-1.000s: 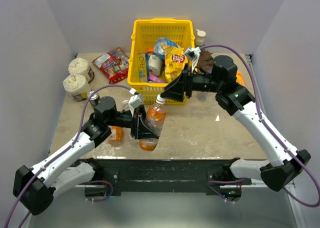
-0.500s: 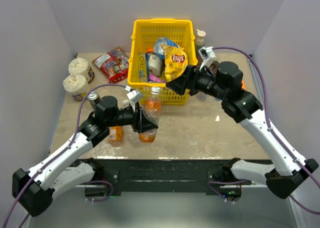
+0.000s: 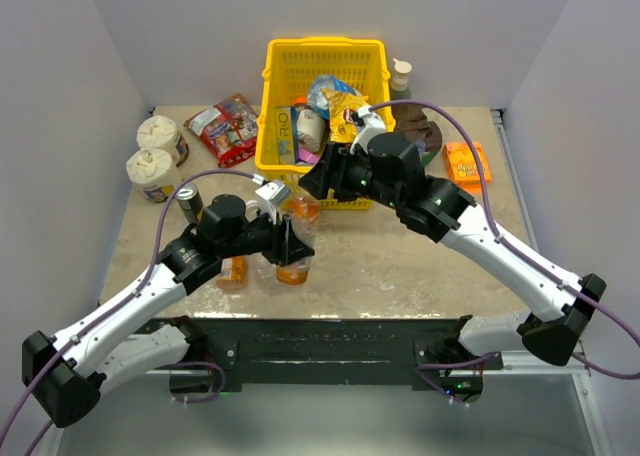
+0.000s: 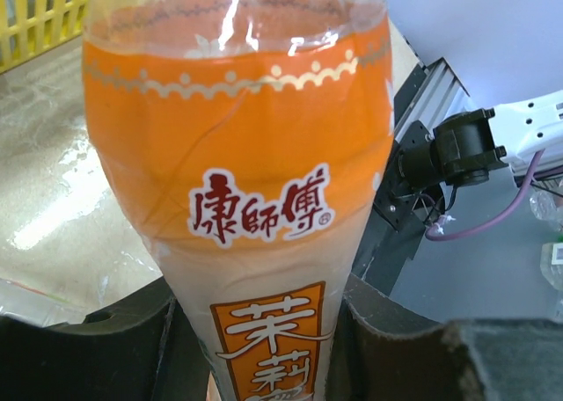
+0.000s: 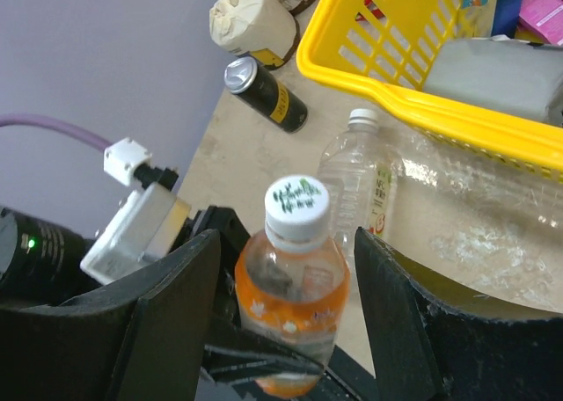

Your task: Unscrew the bottle caps

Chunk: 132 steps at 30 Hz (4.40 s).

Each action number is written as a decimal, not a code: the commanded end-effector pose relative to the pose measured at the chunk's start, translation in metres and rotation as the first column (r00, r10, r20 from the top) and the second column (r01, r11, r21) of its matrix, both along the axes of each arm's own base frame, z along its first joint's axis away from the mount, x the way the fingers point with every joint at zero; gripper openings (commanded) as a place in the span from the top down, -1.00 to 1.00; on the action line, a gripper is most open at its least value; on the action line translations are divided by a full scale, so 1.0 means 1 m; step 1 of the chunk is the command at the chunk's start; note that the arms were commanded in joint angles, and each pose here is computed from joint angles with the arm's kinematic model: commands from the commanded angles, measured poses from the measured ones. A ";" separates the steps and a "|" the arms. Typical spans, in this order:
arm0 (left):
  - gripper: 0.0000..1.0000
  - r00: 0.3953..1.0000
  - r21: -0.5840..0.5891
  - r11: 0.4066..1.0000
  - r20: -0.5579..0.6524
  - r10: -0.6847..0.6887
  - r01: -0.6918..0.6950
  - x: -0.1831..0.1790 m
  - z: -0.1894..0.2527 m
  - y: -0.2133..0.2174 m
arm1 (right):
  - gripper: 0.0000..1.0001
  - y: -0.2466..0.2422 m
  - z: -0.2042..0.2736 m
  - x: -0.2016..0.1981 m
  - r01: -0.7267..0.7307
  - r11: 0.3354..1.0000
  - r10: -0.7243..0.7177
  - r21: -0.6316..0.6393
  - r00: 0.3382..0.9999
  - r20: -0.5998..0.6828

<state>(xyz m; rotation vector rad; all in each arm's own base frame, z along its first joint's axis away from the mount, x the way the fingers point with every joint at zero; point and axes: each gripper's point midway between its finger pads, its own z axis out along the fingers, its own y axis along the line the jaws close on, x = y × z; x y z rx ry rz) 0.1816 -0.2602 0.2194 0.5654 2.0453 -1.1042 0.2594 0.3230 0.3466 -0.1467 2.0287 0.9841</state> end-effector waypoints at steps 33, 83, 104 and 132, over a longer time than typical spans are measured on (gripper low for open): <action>0.38 0.985 -0.052 0.993 0.140 -0.097 0.106 -0.013 0.036 -0.021 | 0.52 0.024 0.006 0.003 -0.079 0.995 0.083 -0.053 0.994 0.075; 0.42 0.935 -0.209 0.978 0.349 0.070 0.005 0.016 0.081 0.014 | 0.71 -0.242 -0.120 0.024 0.642 0.699 -0.657 -0.315 0.751 0.071; 0.42 0.934 -0.207 0.977 0.337 0.115 -0.046 0.018 0.079 0.021 | 0.74 -0.308 -0.278 0.049 0.800 0.307 -0.915 -0.516 0.397 0.070; 0.42 0.923 -0.177 0.980 0.357 0.146 -0.086 0.031 0.076 0.023 | 0.10 -0.326 -0.321 0.055 0.744 0.083 -0.984 -0.662 0.166 0.063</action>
